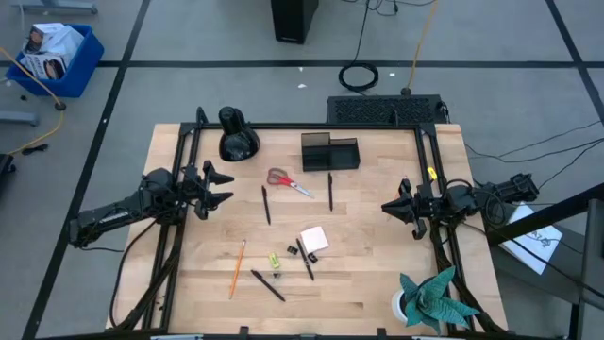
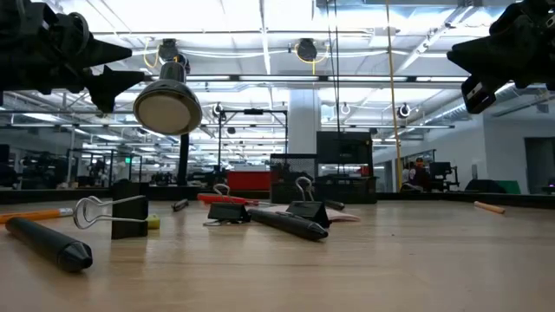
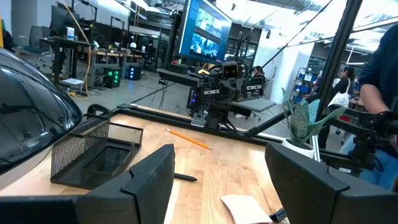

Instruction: Pick and place office supplies into organizer

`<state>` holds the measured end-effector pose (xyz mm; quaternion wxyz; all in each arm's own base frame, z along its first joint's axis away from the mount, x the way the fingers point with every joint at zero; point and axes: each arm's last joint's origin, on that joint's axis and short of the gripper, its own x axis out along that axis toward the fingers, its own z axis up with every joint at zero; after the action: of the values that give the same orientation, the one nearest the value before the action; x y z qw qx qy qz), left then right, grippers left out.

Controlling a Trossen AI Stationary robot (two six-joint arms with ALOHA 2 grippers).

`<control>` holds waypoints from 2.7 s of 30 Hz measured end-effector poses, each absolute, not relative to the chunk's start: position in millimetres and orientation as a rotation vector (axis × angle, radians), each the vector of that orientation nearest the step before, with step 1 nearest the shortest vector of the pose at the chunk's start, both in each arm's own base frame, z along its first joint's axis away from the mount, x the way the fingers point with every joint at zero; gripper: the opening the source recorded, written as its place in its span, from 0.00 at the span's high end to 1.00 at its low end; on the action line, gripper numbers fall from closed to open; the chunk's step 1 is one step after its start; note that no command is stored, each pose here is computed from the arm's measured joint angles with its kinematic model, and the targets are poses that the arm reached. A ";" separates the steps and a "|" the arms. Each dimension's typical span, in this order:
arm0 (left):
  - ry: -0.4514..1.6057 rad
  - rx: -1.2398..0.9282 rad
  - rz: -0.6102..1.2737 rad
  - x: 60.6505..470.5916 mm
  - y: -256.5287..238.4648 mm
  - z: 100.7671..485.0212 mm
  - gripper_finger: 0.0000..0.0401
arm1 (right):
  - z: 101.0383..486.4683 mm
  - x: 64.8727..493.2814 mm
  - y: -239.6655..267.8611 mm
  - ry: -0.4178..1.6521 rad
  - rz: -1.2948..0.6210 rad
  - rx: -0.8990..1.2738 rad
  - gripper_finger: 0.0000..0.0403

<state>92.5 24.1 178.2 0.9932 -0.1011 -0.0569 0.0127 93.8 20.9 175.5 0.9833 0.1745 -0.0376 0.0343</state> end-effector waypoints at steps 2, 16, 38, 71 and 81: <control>-0.113 -0.203 0.026 92.5 24.1 178.1 0.36 | 175.6 93.8 20.9 -0.076 0.069 0.351 0.92; -0.114 -0.203 0.025 92.5 24.1 178.1 0.36 | 175.8 93.8 21.0 -0.079 0.070 0.352 0.92; -0.196 -0.527 0.036 91.6 25.1 184.6 0.36 | 189.5 91.0 11.9 -0.332 -0.092 1.169 0.92; -0.434 -1.010 0.033 87.0 28.2 199.8 0.48 | 188.7 92.5 5.4 -0.439 -0.311 1.160 0.92; -0.379 -0.996 0.011 88.2 27.2 197.0 0.97 | 192.1 93.6 9.7 -0.375 -0.148 1.123 0.92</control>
<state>88.2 27.2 197.0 0.8613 -0.4749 -0.1807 0.0052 93.6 9.7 192.1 0.8271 0.5289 -0.1767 -0.0698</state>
